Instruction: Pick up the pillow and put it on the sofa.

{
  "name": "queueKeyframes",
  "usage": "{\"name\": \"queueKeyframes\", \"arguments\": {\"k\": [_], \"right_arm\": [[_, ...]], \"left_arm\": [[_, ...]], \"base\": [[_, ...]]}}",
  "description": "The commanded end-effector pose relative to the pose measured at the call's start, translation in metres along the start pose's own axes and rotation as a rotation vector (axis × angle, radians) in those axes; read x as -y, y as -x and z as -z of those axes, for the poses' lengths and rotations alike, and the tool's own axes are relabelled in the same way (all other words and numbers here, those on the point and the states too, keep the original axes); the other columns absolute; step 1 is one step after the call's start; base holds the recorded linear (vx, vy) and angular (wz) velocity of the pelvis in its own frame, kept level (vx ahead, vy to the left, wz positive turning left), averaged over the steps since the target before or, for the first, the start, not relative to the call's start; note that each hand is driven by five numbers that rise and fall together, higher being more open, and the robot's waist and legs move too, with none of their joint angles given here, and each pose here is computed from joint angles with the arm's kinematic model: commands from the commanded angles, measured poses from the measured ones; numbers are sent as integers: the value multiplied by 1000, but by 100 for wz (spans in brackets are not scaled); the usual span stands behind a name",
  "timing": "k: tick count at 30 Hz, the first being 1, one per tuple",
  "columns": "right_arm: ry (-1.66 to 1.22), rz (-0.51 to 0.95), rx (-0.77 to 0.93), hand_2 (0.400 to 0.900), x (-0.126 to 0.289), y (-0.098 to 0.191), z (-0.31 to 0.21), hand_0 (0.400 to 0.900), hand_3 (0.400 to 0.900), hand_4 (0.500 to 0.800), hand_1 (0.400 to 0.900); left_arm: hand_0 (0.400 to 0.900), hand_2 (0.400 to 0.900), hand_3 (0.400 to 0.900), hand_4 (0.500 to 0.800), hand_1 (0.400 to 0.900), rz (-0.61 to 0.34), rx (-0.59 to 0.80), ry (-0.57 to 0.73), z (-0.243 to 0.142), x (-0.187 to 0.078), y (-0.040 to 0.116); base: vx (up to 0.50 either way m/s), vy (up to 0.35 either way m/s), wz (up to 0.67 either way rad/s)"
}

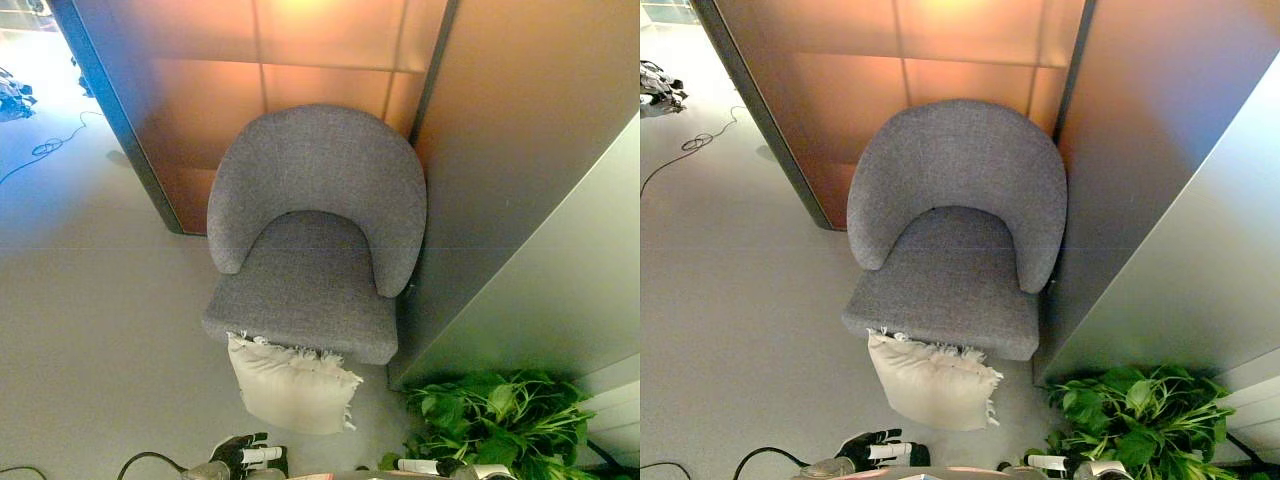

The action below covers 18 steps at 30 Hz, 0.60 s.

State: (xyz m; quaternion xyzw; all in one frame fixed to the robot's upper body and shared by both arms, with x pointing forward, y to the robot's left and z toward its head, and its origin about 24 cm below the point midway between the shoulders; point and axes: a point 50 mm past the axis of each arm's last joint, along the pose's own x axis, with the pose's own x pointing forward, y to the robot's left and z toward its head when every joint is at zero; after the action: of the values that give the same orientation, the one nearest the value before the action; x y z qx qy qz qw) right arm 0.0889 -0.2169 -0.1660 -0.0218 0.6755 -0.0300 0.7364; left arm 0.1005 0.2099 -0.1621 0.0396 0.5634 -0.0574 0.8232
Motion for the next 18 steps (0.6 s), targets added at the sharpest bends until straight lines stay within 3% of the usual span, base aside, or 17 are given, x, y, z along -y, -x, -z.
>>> {"name": "queueKeyframes", "arguments": {"k": [1,6,13,18], "right_arm": [[66,56,14,900,13,3,-11,900,900,800,900],[133,75,51,900,14,3,-16,900,900,800,900],[431,178,234,900,16,10,-51,900,900,800,900],[677,328,523,900,10,32,-107,900,900,800,900]], "left_arm": [[900,900,900,800,900,13,76,-44,-32,4,-5],[900,900,900,800,900,-7,75,-32,-33,3,-5],[900,900,900,800,900,-14,85,-49,-42,2,-6],[900,900,900,800,900,-20,121,-70,-52,-1,-4]], "base": [[0,0,0],[13,5,0],[-5,0,7],[-63,-3,10]]}}
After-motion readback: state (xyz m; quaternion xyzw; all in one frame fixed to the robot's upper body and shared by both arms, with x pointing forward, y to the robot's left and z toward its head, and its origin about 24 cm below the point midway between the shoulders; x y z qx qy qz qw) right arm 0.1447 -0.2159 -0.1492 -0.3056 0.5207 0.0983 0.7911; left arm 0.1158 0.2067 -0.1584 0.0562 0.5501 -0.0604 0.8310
